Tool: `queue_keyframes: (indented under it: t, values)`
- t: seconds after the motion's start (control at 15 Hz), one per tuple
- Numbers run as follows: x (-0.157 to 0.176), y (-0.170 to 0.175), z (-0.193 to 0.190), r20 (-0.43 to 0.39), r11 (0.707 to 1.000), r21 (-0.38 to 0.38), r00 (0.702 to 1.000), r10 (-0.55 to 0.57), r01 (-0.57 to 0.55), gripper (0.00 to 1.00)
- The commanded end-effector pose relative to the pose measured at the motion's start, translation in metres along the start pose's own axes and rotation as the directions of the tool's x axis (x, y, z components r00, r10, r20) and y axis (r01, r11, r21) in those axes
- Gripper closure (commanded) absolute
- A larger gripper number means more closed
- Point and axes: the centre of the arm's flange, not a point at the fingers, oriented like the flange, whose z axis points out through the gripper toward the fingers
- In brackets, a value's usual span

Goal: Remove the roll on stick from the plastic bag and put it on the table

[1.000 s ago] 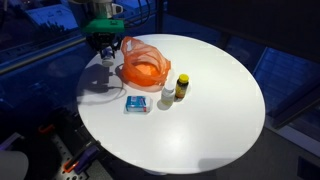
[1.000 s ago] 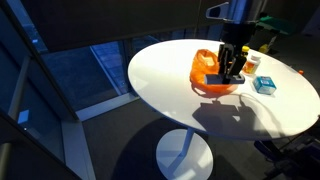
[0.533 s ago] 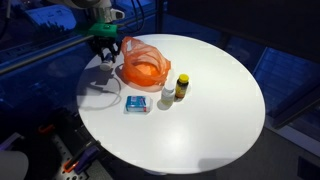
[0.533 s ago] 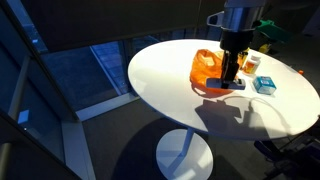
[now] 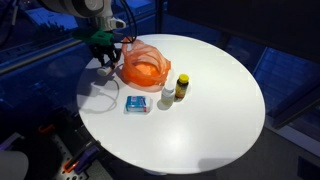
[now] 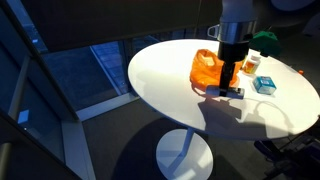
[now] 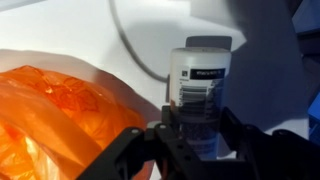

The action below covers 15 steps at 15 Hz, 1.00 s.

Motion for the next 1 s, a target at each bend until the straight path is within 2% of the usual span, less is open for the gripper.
queue_keyframes:
  t: [0.0,0.33,0.4,0.47,0.67,0.93]
  values:
    - [0.013,0.004,0.010,-0.018,0.998,-0.017,0.998,0.067,-0.067,0.75]
    - [0.016,0.005,0.022,-0.022,0.998,-0.008,0.997,0.070,-0.070,0.75]
    - [0.015,0.003,0.020,-0.022,0.998,-0.004,0.998,0.055,-0.055,0.25]
    - [0.014,0.002,0.016,-0.021,0.999,0.001,0.999,0.041,-0.041,0.23]
    - [0.014,0.002,-0.007,-0.026,1.000,-0.006,1.000,-0.009,0.009,0.01]
    - [0.014,0.009,-0.053,-0.047,0.999,-0.041,0.999,-0.001,-0.001,0.00]
